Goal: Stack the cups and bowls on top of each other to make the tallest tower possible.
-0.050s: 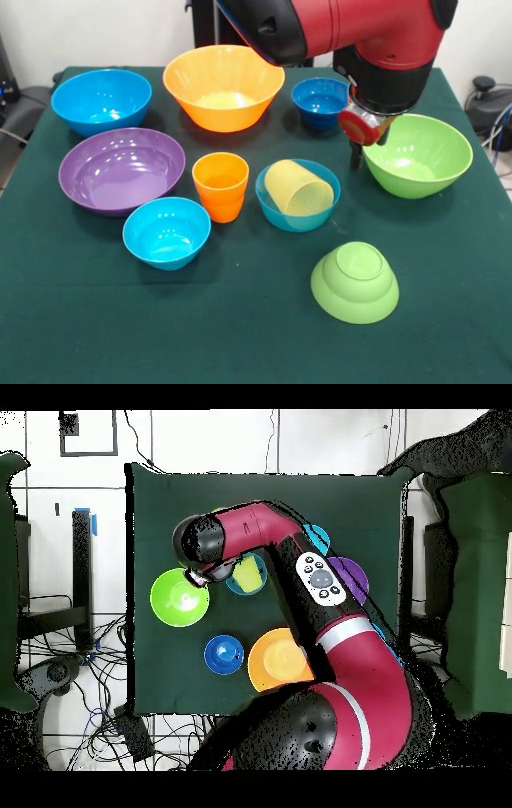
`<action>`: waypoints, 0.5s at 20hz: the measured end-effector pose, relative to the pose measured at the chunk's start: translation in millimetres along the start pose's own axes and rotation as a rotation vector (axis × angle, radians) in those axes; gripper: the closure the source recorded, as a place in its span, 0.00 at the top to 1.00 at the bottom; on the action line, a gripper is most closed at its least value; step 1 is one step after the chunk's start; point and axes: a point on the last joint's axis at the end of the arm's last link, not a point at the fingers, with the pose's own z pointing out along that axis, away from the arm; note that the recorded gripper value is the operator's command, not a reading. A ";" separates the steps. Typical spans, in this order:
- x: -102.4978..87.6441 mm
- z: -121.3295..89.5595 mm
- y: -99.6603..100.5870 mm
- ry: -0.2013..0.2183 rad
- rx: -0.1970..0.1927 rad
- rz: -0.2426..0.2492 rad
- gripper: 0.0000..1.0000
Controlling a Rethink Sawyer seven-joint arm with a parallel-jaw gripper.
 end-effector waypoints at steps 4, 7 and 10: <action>1.9 0.6 -1.4 0.003 -0.001 0.006 1.00; 2.3 0.8 -1.9 0.004 -0.002 0.007 1.00; -1.0 0.3 -1.1 0.002 0.002 0.005 1.00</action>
